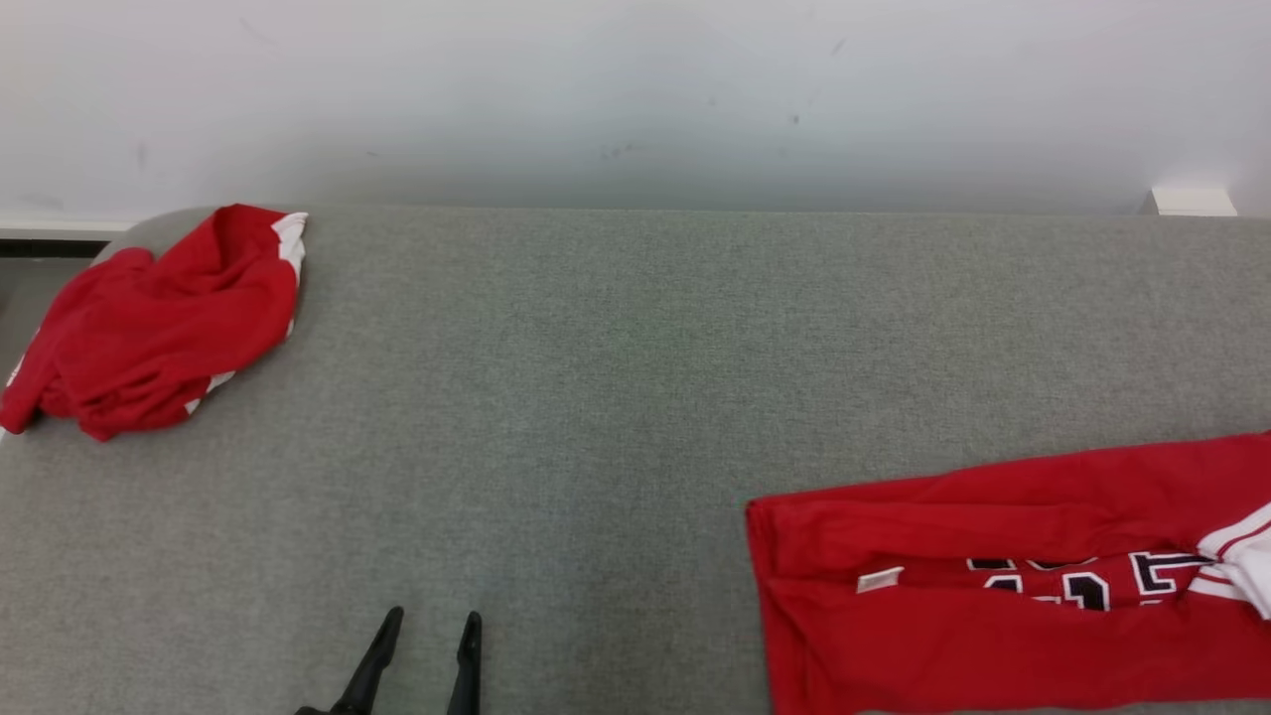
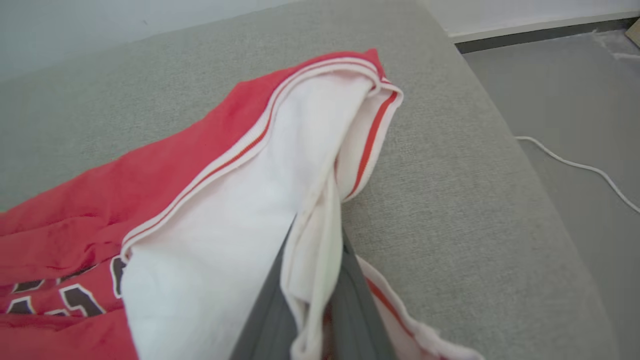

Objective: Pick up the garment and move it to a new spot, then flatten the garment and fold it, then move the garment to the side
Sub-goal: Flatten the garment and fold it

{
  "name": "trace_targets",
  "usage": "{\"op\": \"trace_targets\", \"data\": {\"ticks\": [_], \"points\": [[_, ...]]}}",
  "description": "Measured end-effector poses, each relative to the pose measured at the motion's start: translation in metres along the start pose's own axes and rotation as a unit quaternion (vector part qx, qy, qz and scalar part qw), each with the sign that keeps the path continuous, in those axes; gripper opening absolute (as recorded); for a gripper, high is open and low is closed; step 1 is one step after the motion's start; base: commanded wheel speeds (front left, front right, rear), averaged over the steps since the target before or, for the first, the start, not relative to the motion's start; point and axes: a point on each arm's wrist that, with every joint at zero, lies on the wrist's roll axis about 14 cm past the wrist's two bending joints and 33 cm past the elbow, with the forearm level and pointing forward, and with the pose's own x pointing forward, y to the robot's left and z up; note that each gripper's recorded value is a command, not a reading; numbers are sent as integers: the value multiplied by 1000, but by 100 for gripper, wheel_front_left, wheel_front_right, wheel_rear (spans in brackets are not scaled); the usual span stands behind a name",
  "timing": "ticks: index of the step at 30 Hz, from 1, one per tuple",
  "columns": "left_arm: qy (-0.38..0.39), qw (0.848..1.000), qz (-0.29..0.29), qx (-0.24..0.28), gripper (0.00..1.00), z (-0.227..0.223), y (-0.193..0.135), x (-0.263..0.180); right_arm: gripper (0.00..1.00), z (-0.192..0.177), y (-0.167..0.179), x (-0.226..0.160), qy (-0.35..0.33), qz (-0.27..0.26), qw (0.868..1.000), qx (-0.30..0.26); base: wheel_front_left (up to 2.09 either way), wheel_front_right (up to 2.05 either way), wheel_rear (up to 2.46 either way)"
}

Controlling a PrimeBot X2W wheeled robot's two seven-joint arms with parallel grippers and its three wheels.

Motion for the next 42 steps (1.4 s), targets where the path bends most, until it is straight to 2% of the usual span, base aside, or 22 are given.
{"op": "trace_targets", "data": {"ticks": [3, 8, 11, 15, 23, 29, 35, 42], "points": [[2, 1000, -3, 0, 100, -1, -1, 1, 0, 8, -4, -3, -10, -5, 1000, -10, 0, 0, 0], [4, 1000, -6, 1, 100, -2, -4, 1, 0, 48, 9, -13, -43, 15, 997, -68, 0, 0, 0], [2, 1000, -7, -1, 100, -2, -5, 0, 0, 58, 35, -15, -44, 49, 992, -105, 0, 0, 0], [-1, 1000, 2, 0, 100, 1, -2, -2, 0, 55, 88, -20, -35, 121, 981, -147, 0, 0, 0], [-7, 1000, 9, -16, 100, 4, -6, -6, 0, -5, 178, -35, 39, 249, 950, -187, 0, 0, 0], [-12, 1000, 7, -16, 100, 8, -9, -3, 0, -51, 217, -38, 93, 293, 929, -205, 0, 0, 0], [-14, 1000, 5, -20, 100, 9, -10, -4, 0, -78, 238, -31, 120, 306, 923, -200, 0, 0, 0], [-6, 1000, 8, -22, 100, 4, -11, -9, 0, -87, 257, -25, 117, 314, 927, -169, 0, 0, 0]]}}
